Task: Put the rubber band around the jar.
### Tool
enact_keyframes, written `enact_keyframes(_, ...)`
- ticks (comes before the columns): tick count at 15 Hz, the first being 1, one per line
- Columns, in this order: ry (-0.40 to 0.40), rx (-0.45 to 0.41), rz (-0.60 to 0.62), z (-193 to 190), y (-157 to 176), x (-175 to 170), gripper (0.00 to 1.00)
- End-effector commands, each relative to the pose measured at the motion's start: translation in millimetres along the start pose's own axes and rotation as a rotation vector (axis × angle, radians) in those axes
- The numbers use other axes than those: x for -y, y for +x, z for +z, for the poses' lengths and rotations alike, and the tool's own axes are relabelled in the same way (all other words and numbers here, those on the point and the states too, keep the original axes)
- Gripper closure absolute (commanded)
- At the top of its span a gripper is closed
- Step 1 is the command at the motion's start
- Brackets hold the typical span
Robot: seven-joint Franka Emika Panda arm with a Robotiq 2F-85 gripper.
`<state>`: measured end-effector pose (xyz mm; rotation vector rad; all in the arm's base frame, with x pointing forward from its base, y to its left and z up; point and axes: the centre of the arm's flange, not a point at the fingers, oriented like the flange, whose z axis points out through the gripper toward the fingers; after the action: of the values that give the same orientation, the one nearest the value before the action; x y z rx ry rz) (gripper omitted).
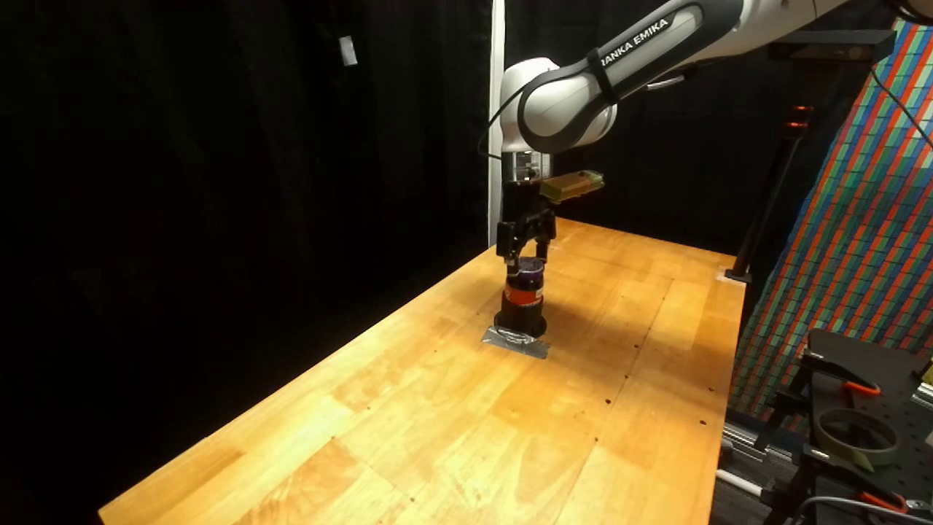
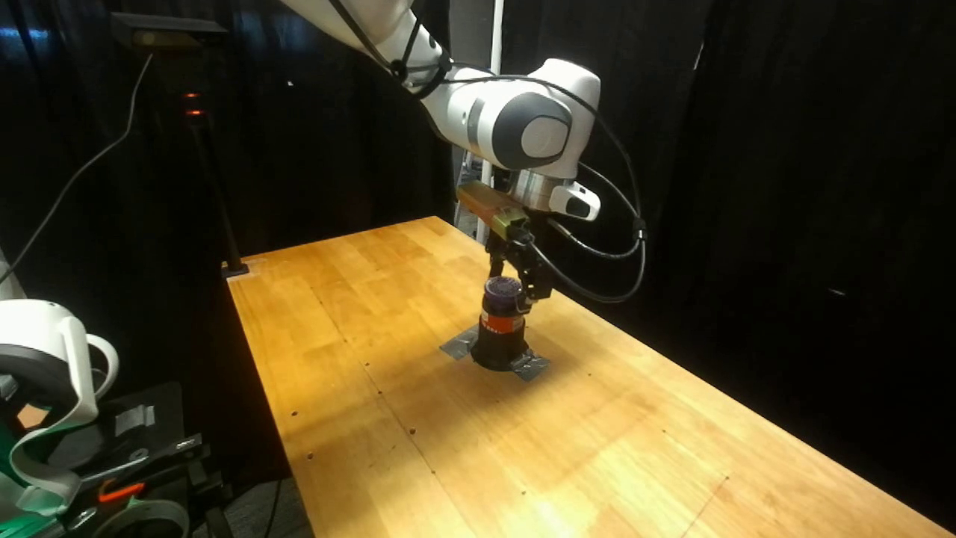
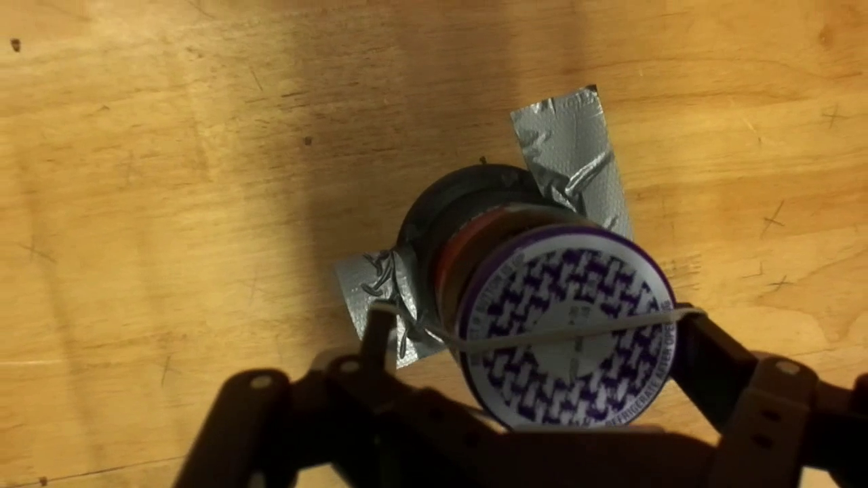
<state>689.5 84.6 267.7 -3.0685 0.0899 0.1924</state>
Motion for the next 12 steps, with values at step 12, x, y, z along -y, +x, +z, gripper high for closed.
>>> enact_keyframes(12, 0.05, 0.102, -0.018, 28.4, -60.9, -34.2, 0.34)
